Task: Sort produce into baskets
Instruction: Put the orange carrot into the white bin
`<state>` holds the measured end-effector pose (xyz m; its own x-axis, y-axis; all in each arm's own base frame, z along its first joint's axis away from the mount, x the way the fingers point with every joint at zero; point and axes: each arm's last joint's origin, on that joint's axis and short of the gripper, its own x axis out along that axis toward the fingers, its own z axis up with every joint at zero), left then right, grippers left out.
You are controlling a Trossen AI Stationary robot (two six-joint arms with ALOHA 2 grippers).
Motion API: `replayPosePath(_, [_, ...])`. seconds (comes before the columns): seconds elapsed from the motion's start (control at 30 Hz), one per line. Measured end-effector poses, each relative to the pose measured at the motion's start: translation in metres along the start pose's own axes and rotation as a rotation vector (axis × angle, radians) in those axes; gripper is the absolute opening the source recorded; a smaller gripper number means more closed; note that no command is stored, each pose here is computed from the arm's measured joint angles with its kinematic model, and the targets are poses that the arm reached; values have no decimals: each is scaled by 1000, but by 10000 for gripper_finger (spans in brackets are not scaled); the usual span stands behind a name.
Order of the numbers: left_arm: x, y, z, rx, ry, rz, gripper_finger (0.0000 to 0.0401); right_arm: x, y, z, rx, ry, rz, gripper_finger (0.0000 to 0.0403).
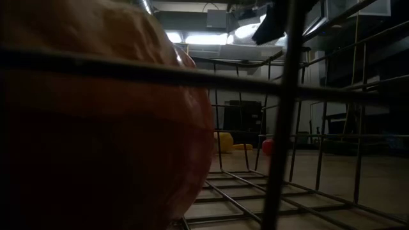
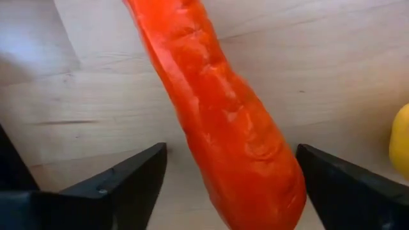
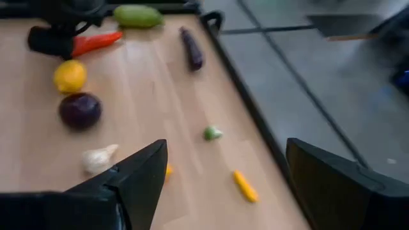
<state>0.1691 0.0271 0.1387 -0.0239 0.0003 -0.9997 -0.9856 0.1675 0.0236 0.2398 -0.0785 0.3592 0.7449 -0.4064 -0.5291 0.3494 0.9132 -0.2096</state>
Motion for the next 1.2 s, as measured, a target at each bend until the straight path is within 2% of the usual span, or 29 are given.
replayPosePath(0.3, [0, -1, -3, 54, 106, -35, 230, -50, -11, -8, -18, -13, -132, 314])
replayPosePath(0.47, [-2, -2, -3, 68, 124, -48, 180, -66, -14, -22, -39, 81, -166, 314])
replayPosePath(0.6, [-11, -8, -1, 106, 109, -86, 147, -65, -11, -39, -28, 125, -159, 314])
replayPosePath(0.8, [-27, -15, 1, 117, 93, -157, 137, -47, -3, -67, 19, 158, -158, 314])
replayPosePath(1.2, [-87, -14, -4, 70, 158, -470, 135, -10, 11, -108, 43, 185, -85, 314])
